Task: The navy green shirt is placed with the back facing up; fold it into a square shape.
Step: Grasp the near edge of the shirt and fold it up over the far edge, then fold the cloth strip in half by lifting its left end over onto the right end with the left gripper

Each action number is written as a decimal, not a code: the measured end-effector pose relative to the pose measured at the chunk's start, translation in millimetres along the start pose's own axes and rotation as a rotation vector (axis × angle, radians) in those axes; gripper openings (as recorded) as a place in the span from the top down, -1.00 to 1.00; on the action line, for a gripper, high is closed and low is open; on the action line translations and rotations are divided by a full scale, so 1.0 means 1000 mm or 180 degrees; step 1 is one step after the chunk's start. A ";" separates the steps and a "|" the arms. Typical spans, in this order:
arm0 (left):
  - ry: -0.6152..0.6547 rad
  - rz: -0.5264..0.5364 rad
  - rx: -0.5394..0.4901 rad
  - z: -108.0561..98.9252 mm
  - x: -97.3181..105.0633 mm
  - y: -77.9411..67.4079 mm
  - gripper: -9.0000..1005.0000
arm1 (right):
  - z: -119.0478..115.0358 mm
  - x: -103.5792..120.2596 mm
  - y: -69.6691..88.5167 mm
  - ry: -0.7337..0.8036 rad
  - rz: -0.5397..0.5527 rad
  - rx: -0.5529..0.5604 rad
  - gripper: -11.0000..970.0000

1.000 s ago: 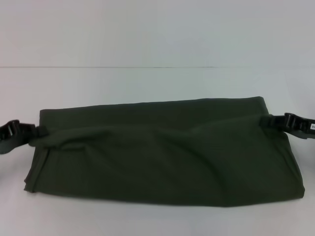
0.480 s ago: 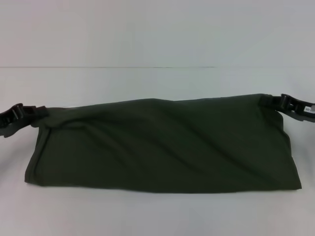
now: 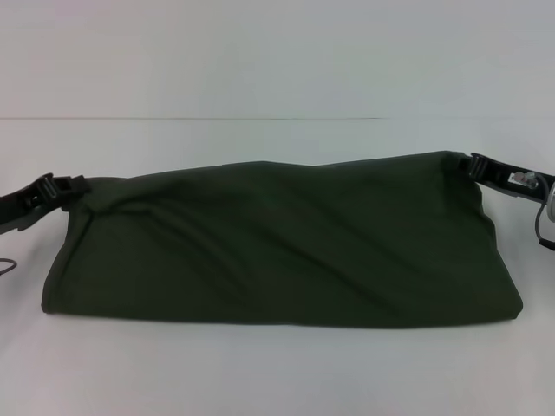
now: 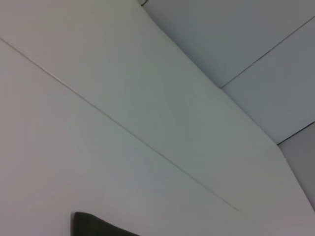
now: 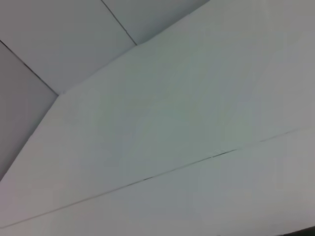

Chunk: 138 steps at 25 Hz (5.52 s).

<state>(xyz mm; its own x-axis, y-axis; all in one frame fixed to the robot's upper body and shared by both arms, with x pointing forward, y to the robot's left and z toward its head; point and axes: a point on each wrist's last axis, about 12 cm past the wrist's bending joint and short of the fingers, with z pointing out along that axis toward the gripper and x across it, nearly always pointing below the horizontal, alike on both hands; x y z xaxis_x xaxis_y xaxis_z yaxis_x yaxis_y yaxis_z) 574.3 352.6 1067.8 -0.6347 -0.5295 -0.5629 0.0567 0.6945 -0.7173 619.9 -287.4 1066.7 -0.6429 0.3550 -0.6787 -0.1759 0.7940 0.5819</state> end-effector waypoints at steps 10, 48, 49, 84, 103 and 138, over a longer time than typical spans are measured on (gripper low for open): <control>-0.0026 0.0083 -0.0159 0.016 0.011 -0.003 0.84 | 0.004 0.003 -0.004 -0.0085 -0.0018 0.0152 0.72; 0.0290 0.0105 0.0688 -0.013 0.001 -0.016 -0.64 | -0.033 -0.001 -0.007 -0.0327 -0.0448 -0.0603 -0.86; 0.0363 0.0140 0.0737 -0.015 0.003 -0.018 -0.66 | -0.035 0.000 -0.004 -0.0279 -0.0531 -0.0691 -0.85; -0.0136 0.0782 -0.0637 0.046 0.009 -0.010 -0.72 | -0.024 0.032 0.017 0.0164 -0.1126 -0.1009 -0.83; -0.0006 0.0182 0.0278 0.024 0.000 -0.026 -0.72 | -0.020 0.039 0.024 0.0322 -0.1480 -0.1109 -0.83; 0.0804 0.0058 -0.0462 -0.008 -0.034 -0.002 -0.73 | -0.018 0.052 0.045 0.0539 -0.2962 -0.1514 -0.83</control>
<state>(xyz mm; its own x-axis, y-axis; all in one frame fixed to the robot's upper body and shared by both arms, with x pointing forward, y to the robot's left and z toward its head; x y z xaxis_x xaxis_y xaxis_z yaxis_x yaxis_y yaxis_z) 589.4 373.5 1091.9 -0.8074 -0.3910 -0.4419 -0.0296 0.7749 -0.6314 565.4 -242.0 1065.9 -0.1938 -0.3964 -0.8974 -0.9029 0.4298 0.0051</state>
